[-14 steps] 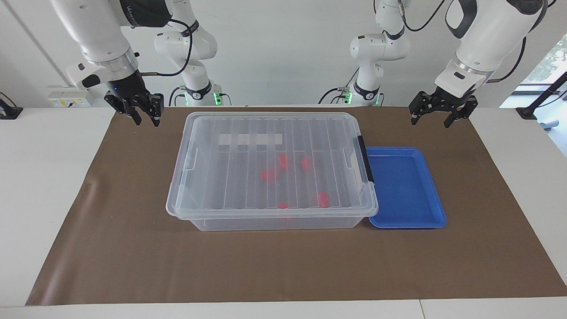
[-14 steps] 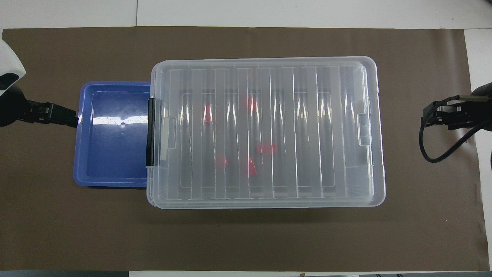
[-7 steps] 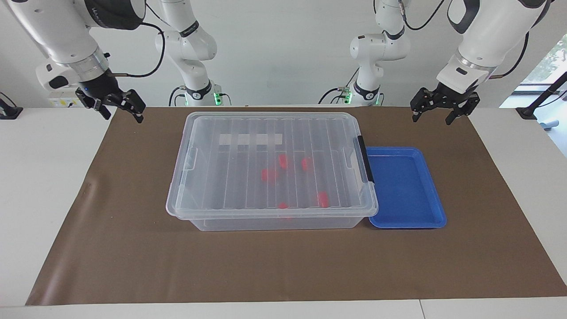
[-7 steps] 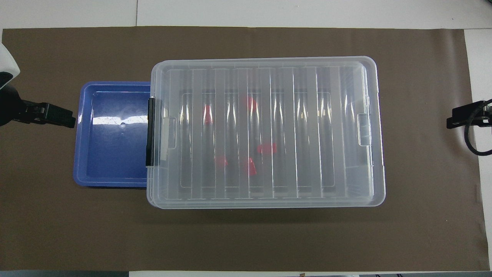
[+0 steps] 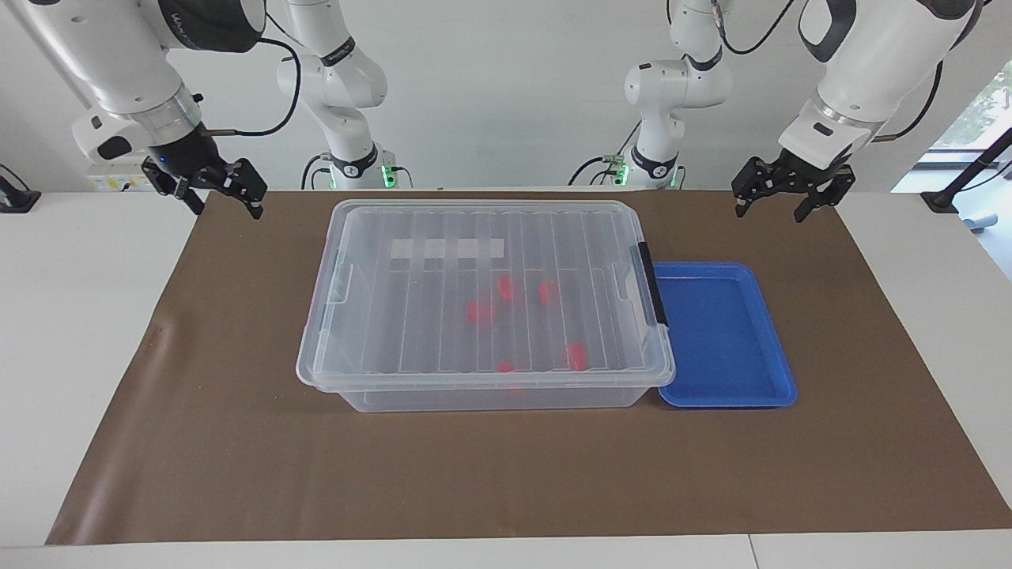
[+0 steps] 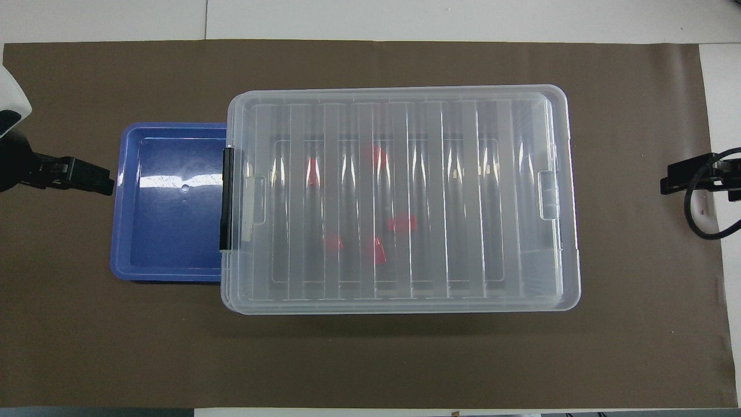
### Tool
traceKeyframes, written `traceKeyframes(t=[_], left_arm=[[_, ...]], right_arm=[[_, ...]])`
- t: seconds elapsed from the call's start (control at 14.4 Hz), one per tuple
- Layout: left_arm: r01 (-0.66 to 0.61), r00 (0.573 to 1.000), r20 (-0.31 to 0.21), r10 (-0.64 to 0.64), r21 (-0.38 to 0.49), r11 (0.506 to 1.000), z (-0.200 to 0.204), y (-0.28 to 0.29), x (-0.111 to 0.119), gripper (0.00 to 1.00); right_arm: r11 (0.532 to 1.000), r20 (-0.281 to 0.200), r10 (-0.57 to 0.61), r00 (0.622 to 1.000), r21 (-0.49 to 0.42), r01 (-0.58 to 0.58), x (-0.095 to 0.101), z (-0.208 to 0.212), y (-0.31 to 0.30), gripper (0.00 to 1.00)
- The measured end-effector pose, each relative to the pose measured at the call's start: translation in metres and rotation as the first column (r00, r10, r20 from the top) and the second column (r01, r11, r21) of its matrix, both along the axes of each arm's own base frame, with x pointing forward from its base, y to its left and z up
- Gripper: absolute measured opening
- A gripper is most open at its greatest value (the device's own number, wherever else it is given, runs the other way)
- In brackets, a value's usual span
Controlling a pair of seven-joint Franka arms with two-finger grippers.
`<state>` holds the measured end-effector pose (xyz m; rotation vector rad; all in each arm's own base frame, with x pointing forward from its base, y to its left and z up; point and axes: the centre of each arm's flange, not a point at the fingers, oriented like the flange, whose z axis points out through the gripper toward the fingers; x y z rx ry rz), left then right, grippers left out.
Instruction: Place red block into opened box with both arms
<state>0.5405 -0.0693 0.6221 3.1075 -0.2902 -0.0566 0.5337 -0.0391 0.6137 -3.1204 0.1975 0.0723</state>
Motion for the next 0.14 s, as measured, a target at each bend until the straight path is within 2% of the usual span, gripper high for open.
traceKeyframes(t=[0.14], left_arm=[[-0.002, 1.0, 0.0, 0.002, 0.0, 1.0, 0.0, 0.0009, 0.0001, 1.0]], right_arm=[[1.0, 0.0, 0.002, 1.0, 0.0, -0.002, 0.0, 0.0, 0.0002, 1.0]])
